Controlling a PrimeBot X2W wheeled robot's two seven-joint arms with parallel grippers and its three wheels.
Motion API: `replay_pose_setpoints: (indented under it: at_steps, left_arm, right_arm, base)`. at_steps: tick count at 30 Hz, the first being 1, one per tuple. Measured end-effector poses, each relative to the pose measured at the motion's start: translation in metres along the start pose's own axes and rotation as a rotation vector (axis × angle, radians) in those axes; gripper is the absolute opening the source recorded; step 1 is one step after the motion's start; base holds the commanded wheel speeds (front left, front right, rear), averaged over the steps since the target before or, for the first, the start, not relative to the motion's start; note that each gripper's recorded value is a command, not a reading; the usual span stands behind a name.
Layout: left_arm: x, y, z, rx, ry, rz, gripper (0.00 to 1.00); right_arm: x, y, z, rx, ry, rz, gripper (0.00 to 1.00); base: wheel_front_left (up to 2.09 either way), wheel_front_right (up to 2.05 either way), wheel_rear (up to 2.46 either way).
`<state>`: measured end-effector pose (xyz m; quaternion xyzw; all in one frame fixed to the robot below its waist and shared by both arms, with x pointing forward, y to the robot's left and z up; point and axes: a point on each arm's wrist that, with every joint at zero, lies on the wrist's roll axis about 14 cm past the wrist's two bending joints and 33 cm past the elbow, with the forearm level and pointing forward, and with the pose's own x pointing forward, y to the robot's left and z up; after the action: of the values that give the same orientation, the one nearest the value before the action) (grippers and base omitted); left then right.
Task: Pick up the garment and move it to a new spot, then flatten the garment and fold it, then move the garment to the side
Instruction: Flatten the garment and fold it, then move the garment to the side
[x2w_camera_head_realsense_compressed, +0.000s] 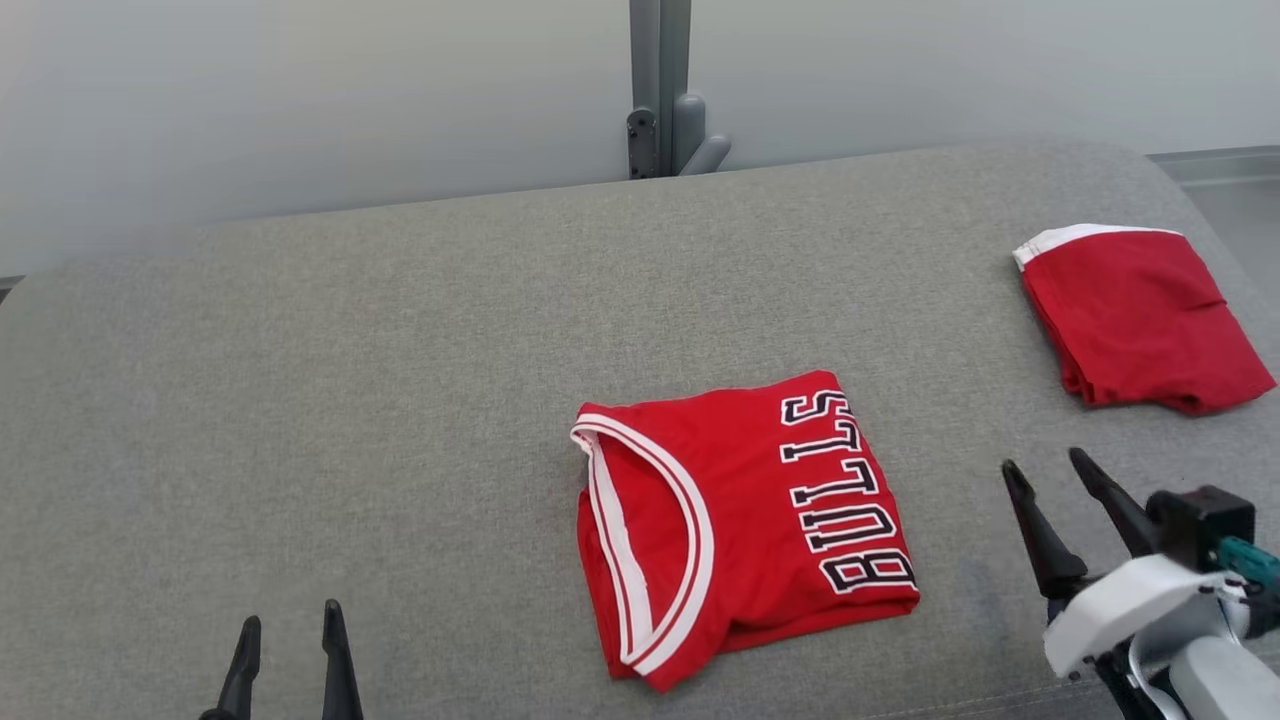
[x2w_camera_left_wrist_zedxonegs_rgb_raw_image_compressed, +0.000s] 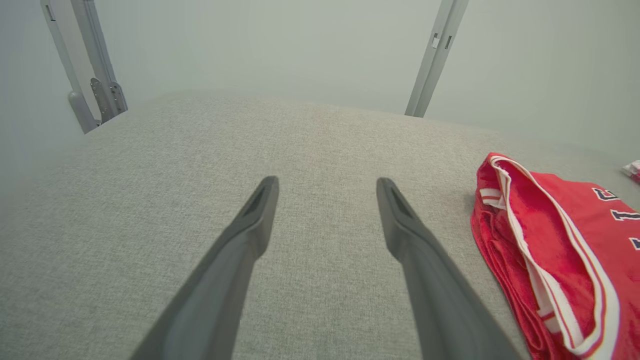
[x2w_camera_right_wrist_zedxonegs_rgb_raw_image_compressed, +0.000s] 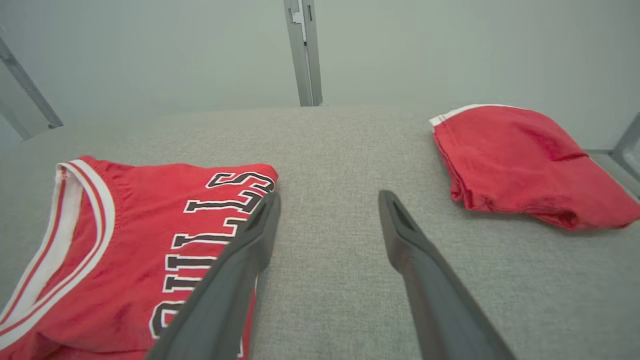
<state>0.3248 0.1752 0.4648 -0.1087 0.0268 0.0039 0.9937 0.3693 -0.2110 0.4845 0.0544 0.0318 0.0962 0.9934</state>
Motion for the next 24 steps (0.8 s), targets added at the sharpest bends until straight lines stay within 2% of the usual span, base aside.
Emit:
replay_pose_setpoints:
  at_steps: [8,14,19,21,24]
  left_arm:
    - [0.002,-0.016,-0.001,0.038,0.001,-0.076,1.0]
    - [0.001,-0.015,-0.001,0.04,0.003,-0.081,1.0]
    - [0.001,-0.015,0.0,0.036,-0.001,-0.079,1.0]
    - [0.001,-0.014,0.001,0.035,-0.005,-0.076,1.0]
    - [0.002,-0.013,0.001,0.03,-0.007,-0.069,1.0]
  right_arm:
    - [-0.031,-0.024,-0.011,-0.052,-0.003,-0.142,1.0]
    - [-0.039,-0.017,-0.022,-0.042,0.009,-0.171,1.0]
    - [-0.038,-0.013,-0.025,-0.021,0.009,-0.17,1.0]
    - [-0.032,0.001,-0.03,-0.008,0.039,-0.115,1.0]
    - [-0.008,0.012,-0.016,0.046,0.089,-0.046,1.0]
  base:
    - [0.0,0.0,0.0]
    - [0.0,0.0,0.0]
    - [0.0,0.0,0.0]
    - [0.0,0.0,0.0]
    - [0.0,0.0,0.0]
